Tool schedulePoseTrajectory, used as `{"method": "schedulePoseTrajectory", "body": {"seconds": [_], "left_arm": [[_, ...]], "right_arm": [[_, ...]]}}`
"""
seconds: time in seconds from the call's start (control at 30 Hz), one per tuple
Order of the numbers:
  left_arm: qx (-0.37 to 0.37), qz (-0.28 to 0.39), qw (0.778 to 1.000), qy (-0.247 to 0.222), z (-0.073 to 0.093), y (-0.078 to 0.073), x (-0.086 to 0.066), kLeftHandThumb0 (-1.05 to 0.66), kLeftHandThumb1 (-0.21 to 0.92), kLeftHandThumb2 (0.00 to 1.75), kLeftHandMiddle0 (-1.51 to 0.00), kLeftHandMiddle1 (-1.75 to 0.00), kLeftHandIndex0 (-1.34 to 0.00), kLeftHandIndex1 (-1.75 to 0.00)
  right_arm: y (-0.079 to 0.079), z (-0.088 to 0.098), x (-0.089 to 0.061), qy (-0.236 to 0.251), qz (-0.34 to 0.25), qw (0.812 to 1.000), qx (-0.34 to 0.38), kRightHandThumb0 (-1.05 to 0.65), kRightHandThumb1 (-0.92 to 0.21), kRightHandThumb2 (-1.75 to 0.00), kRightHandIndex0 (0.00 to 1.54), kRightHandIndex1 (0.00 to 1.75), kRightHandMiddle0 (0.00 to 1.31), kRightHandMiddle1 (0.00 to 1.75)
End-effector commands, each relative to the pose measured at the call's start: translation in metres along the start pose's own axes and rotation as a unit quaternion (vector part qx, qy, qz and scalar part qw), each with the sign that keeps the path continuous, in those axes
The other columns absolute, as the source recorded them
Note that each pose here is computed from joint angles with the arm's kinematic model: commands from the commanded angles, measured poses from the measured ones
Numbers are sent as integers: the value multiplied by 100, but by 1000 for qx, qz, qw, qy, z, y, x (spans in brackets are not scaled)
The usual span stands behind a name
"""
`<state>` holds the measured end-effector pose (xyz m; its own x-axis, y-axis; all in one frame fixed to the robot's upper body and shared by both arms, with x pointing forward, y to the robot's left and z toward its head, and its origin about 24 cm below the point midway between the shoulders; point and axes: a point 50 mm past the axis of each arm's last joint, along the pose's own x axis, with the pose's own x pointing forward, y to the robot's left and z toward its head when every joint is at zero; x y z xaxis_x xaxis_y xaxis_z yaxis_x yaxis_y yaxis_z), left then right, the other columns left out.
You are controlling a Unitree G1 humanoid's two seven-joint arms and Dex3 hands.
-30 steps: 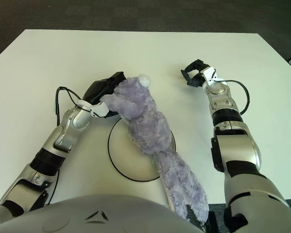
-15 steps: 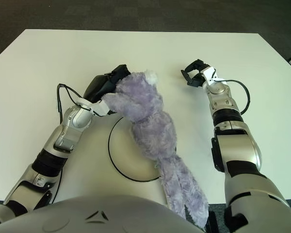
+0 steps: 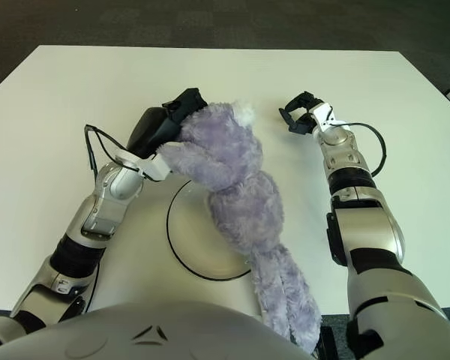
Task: Put the doll into the plate.
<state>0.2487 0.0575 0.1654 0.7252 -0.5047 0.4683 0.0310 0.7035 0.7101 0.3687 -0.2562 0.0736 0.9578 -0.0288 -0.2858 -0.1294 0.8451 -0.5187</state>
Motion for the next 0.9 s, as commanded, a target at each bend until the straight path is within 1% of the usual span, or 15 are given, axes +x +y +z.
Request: {"method": "schedulePoseTrajectory", "body": {"seconds": [0.0,0.17,0.3,0.33,0.4,0.5,0.53,0.63,0.77,0.87], "left_arm": [[1,5,1000,-3,6,3,-5,0,9,154,-81,-164,-56,-175],[7,6,1000,-8,9,4,-8,0,7,156,-82,-164,-58,-175],[10,3,1000,-9,10,4,-9,0,7,158,-81,-166,-59,-175],[10,2,1000,-10,10,5,-10,0,6,158,-81,-167,-59,-175],[9,0,1000,-12,11,5,-11,0,5,158,-81,-171,-64,-164],[7,-7,1000,-16,12,5,-13,0,8,152,-79,-174,-67,-154],[6,-10,1000,-17,12,5,-13,0,10,149,-78,-174,-66,-152],[6,-17,1000,-19,11,5,-15,0,13,146,-75,-174,-65,-151],[12,-27,999,-25,11,4,-16,0,11,151,-75,-175,-64,-159],[16,-35,999,-28,10,2,-18,0,9,155,-75,-175,-61,-167]], "right_arm": [[40,-66,-16,135,70,988,-9,-1,-73,-83,22,175,20,175],[41,-67,-16,134,70,989,-3,-1,-66,-92,27,175,25,175],[41,-70,-16,138,70,988,-2,-1,-62,-96,29,175,27,175],[41,-69,-16,138,71,988,-1,-1,-61,-97,32,174,25,175],[41,-69,-16,138,72,988,0,-1,-59,-100,41,172,20,175],[41,-69,-16,136,74,988,4,-1,-58,-102,46,171,18,175],[41,-69,-16,135,75,988,5,-1,-57,-102,41,172,23,175],[40,-69,-16,131,75,988,7,-1,-56,-104,36,174,29,175],[40,-68,-17,128,74,989,5,-1,-56,-104,34,174,31,175],[40,-68,-17,127,72,989,0,-1,-58,-101,31,175,30,175]]}}
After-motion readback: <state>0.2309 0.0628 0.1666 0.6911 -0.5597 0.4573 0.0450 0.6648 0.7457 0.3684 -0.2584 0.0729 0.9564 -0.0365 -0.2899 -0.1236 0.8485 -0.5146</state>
